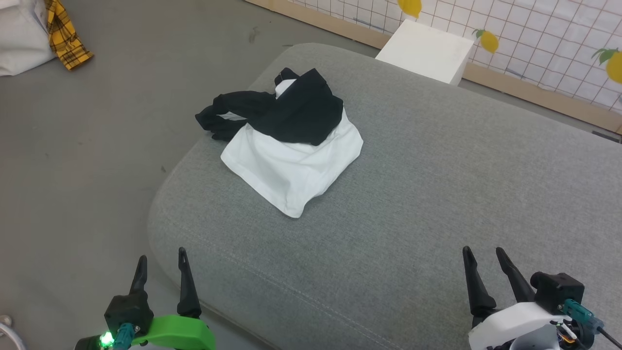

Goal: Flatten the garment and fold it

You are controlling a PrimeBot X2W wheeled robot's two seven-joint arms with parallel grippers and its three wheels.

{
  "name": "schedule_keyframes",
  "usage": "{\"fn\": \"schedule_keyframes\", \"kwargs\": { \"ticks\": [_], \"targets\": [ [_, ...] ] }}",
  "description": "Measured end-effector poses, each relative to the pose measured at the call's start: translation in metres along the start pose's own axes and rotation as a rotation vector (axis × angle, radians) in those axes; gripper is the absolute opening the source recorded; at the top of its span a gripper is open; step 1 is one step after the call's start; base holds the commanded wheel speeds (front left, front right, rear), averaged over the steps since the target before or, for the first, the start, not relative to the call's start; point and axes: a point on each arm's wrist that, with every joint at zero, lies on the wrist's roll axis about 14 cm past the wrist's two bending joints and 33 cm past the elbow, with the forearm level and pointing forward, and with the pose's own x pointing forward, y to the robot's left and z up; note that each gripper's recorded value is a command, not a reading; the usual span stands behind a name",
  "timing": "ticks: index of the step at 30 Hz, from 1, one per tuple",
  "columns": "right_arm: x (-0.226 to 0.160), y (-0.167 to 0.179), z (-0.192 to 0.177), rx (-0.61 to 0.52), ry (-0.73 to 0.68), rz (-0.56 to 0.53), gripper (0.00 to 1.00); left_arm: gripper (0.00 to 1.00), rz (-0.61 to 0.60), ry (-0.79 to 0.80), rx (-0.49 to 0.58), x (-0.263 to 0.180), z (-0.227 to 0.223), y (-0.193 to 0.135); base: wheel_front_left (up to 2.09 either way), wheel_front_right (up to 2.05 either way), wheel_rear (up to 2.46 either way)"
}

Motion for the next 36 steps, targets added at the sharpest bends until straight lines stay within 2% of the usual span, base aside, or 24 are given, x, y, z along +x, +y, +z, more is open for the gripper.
{"fn": "schedule_keyframes", "kwargs": {
  "ticks": [10, 16, 20, 25, 28, 32, 34, 36],
  "targets": [
    [0.0, -0.003, -0.001, 0.002, 0.001, -0.006, 1.0, 1.0, -0.043, 0.041, -0.023, 0.006, -0.009, -0.011, 0.0, 0.0, 0.0],
    [0.01, -0.002, 0.008, -0.021, -0.009, 0.005, 1.0, 1.0, -0.158, -0.024, -0.023, 0.069, 0.032, -0.036, 0.0, 0.0, 0.0],
    [0.017, -0.011, 0.02, -0.042, -0.032, -0.008, 1.0, 1.0, -0.219, 0.011, -0.045, 0.115, 0.046, -0.058, 0.0, 0.0, 0.0],
    [0.018, -0.032, 0.025, -0.065, -0.03, -0.057, 1.0, 1.0, -0.269, 0.201, -0.08, 0.163, 0.029, -0.094, 0.0, 0.0, 0.0],
    [0.013, -0.05, 0.024, -0.075, -0.016, -0.104, 1.0, 1.0, -0.261, 0.393, -0.1, 0.183, 0.002, -0.112, 0.0, 0.0, 0.0],
    [0.004, -0.076, 0.022, -0.081, -0.003, -0.178, 1.0, 1.0, -0.219, 0.65, -0.05, 0.188, -0.045, -0.124, 0.0, 0.0, 0.0],
    [-0.002, -0.09, 0.017, -0.079, 0.014, -0.217, 1.0, 1.0, -0.201, 0.773, 0.008, 0.184, -0.073, -0.125, 0.0, 0.0, 0.0],
    [-0.007, -0.101, 0.01, -0.076, 0.033, -0.247, 1.0, 1.0, -0.187, 0.841, 0.027, 0.18, -0.092, -0.13, 0.0, 0.0, 0.0]
  ]
}}
